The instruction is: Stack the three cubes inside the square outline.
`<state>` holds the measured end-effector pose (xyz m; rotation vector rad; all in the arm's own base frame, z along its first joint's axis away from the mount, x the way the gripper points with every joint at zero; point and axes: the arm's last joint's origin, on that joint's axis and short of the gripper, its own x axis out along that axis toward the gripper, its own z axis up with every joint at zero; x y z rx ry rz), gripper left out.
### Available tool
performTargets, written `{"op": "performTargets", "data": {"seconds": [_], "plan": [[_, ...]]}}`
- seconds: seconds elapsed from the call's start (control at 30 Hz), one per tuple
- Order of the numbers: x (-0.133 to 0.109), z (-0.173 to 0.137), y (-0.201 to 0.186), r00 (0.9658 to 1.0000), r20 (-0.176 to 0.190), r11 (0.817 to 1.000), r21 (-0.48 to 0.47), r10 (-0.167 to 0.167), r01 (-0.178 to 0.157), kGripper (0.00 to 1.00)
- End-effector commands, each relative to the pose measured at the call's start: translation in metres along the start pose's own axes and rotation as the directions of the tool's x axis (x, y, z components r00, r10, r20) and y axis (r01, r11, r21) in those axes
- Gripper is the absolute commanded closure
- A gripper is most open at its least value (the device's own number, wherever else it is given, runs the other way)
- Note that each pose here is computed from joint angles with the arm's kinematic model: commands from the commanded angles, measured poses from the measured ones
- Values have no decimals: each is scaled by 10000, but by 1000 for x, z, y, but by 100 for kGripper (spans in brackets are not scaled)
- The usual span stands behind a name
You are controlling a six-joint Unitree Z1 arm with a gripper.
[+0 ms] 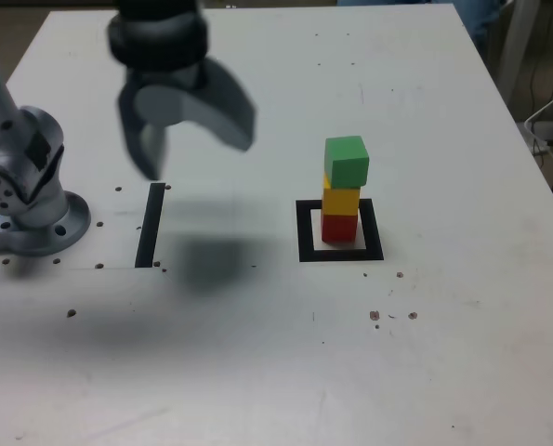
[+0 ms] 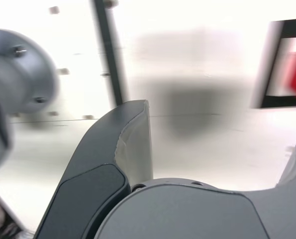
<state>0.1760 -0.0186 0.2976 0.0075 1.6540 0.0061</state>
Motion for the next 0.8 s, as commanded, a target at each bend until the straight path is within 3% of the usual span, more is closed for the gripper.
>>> {"op": "performTargets", "data": {"seconds": [0.0,0.1,0.17,0.33,0.53,0.77], "plan": [[12,-11,0,9990,-451,10000,63,13,-10,0],[22,-19,1,9961,-878,9999,93,69,-61,0],[24,-23,2,9952,-970,9998,108,164,-154,0],[27,-25,5,9949,-654,9970,148,764,-756,0],[36,-30,9,9877,-428,9885,174,1507,-1500,0],[41,-33,10,9855,-339,9860,169,1662,-1657,0]]}}
